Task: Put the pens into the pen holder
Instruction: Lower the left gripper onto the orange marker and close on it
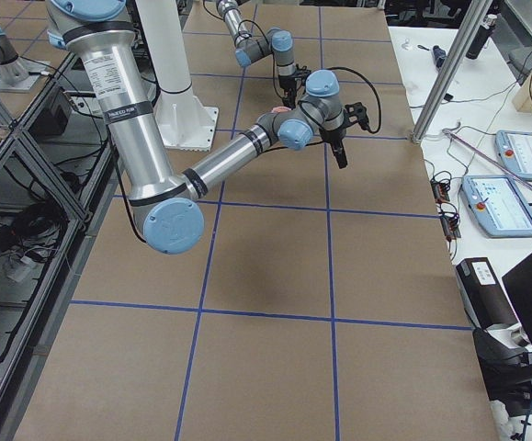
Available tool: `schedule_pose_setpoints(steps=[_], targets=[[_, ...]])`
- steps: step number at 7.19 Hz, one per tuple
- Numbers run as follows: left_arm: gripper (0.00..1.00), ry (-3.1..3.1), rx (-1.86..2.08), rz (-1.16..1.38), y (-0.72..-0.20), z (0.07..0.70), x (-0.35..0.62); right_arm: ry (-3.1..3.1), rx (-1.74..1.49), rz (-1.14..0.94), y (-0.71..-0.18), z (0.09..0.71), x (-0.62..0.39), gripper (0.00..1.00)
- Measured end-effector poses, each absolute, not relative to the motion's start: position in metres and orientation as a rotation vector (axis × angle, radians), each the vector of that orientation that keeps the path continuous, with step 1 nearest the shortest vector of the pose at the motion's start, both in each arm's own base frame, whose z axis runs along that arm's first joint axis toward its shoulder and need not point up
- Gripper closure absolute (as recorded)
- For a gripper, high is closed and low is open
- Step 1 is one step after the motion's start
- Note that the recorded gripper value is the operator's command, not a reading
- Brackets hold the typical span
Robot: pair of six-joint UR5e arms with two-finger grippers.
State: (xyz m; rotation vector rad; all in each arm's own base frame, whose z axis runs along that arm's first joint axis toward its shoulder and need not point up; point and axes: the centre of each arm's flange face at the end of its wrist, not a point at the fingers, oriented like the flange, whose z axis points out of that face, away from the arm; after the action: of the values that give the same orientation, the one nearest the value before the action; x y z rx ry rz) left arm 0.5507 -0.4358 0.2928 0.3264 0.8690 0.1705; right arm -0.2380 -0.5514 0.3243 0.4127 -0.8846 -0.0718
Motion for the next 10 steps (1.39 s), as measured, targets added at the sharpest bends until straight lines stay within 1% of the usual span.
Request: schedule_pose_setpoints(steps=[5,6,7,8,9,10], targets=[[0.54,0.871,0.321,0.182,-0.430,0.291,0.559,-0.884,0.412,-0.071,-0.551,0.324,-0.238,0.01],[0.59,0.869,0.318,0.182,-0.430,0.292,0.561,-0.884,0.412,-0.071,-0.551,0.324,-0.238,0.01],[0.71,0.867,0.317,0.182,-0.431,0.293,0.561,-0.885,0.412,-0.070,-0.551,0.324,-0.238,0.01],[0.91,0.866,0.317,0.182,-0.431,0.293,0.562,-0.885,0.412,-0.070,-0.551,0.324,-0.238,0.01],[1.00,0.865,0.318,0.179,-0.433,0.294,0.561,-0.885,0.412,-0.070,-0.551,0.324,-0.238,0.01],[1.00,0.868,0.319,0.180,-0.433,0.293,0.560,-0.884,0.412,-0.071,-0.551,0.324,-0.238,0.01]])
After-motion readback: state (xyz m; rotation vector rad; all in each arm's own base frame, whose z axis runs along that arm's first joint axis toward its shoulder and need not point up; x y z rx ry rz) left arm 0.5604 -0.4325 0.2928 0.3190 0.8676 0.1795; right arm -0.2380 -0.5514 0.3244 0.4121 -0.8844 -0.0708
